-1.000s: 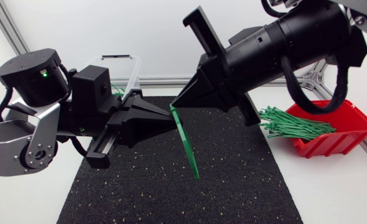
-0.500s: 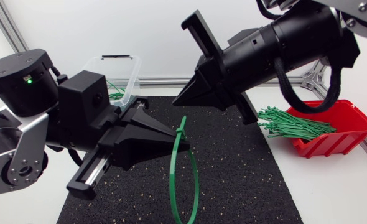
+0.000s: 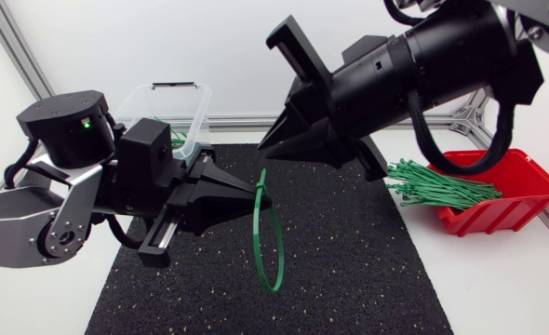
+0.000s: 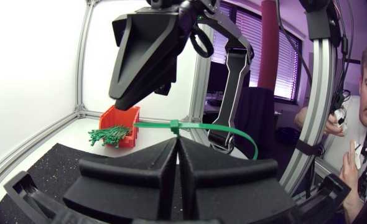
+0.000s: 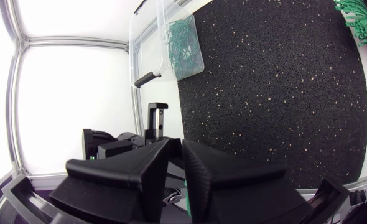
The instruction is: Take a green cable tie from the red box, thread the tail through the head to close it, then place it in the transparent bin on the left.
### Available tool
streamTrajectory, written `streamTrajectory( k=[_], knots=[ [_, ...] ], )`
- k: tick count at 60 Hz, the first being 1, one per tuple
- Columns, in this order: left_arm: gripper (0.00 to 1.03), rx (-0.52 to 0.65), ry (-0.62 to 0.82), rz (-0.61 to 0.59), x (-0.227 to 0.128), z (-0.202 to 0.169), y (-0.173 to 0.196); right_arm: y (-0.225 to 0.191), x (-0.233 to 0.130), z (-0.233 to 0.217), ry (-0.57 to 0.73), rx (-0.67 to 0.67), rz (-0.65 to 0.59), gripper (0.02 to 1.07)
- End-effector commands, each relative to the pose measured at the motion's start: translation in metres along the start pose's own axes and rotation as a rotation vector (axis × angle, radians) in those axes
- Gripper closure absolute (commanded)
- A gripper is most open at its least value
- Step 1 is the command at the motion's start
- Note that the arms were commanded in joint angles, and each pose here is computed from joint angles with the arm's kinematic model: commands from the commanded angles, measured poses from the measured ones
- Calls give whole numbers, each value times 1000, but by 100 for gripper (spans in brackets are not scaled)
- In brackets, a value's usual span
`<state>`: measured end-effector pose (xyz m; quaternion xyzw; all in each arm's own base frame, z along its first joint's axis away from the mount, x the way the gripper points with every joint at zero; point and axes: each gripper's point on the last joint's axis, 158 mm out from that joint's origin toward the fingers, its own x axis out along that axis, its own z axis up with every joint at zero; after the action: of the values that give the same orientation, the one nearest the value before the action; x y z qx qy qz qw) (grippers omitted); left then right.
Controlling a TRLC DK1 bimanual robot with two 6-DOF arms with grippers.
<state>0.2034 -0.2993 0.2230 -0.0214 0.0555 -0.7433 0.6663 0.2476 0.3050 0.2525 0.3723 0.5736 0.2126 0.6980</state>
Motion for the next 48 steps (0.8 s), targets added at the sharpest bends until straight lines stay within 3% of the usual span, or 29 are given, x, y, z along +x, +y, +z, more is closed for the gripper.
streamTrajectory(
  k=[1, 48],
  knots=[
    [100, 27, 4, -9, 0, -4, 3, -14, 3, -6, 11, -28, -31, 75],
    [98, 62, 11, -2, 2, -7, 15, -18, 12, -23, 60, -53, -31, 75]
  ],
)
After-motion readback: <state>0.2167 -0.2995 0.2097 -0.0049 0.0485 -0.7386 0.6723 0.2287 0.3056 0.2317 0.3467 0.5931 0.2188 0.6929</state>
